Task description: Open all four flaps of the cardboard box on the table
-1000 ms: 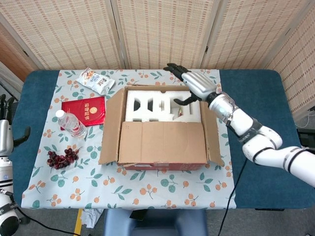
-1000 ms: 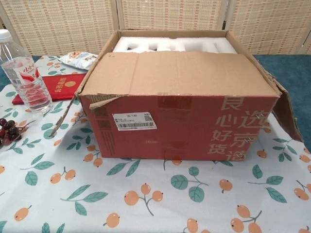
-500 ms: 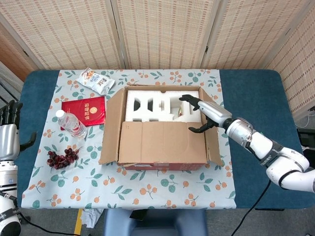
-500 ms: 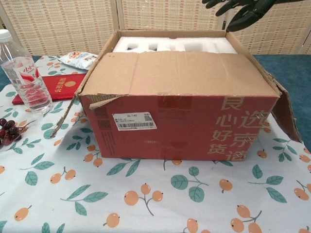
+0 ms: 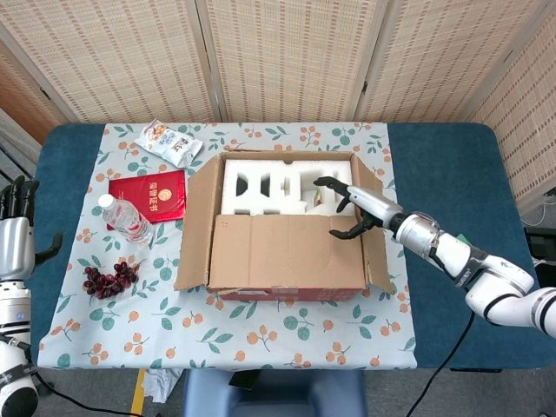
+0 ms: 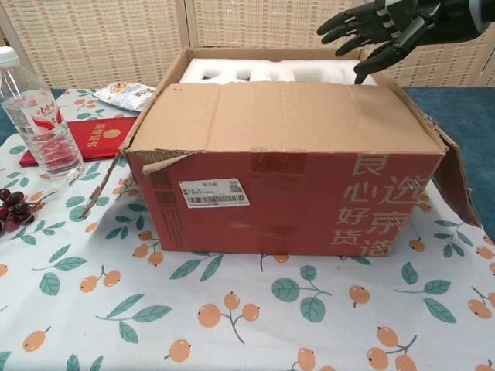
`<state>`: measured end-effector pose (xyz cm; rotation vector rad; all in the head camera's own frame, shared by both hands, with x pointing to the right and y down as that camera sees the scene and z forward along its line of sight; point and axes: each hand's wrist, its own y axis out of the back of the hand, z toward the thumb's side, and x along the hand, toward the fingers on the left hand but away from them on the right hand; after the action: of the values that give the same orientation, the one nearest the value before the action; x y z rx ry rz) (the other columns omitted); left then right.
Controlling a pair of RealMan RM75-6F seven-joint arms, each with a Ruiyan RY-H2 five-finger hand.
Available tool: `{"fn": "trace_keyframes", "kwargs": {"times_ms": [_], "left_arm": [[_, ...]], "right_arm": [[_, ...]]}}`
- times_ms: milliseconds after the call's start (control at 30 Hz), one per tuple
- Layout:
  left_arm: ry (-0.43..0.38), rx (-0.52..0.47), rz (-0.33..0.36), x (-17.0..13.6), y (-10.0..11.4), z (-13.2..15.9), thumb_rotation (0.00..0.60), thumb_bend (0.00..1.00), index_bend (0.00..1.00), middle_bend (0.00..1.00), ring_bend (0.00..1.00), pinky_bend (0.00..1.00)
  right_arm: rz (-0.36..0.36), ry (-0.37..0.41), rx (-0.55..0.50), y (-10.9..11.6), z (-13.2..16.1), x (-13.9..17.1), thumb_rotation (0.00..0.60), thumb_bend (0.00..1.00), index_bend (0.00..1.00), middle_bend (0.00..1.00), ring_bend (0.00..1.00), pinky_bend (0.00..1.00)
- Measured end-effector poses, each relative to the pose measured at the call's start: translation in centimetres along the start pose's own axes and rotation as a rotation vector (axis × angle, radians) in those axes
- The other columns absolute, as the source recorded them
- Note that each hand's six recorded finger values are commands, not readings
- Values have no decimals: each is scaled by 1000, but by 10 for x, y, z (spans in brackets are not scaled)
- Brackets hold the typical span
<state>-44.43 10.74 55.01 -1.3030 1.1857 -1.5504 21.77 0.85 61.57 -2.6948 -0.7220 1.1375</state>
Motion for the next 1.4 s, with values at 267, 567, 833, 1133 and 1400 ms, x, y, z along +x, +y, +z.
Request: {"fn": "trace_keyframes", "kwargs": {"times_ms": [267,567,833,1133,1400], "left_arm": [[14,4,4,-1,0,-2,600,394,0,0,0,0],[1,9,9,-3,0,5,600,422,0,0,0,0],[-13,12,4,-1,-3,15,600,421,0,0,0,0],[18,-42,57,0,-5,23,600,421,0,0,0,0],[9,-32,51,2,-10,36,600,420,0,0,0,0]], "right_arm": [[51,5,-44,-11,-8,-1,600,371,0,0,0,301],[58,74,-122,-3,12,16,600,371,0,0,0,320],[33,120,-133,11,38,46,600,372,0,0,0,325],[51,190,-193,11,74,86,600,371,0,0,0,336],[117,201,-232,-9,90,126,600,371,0,0,0,336]]}}
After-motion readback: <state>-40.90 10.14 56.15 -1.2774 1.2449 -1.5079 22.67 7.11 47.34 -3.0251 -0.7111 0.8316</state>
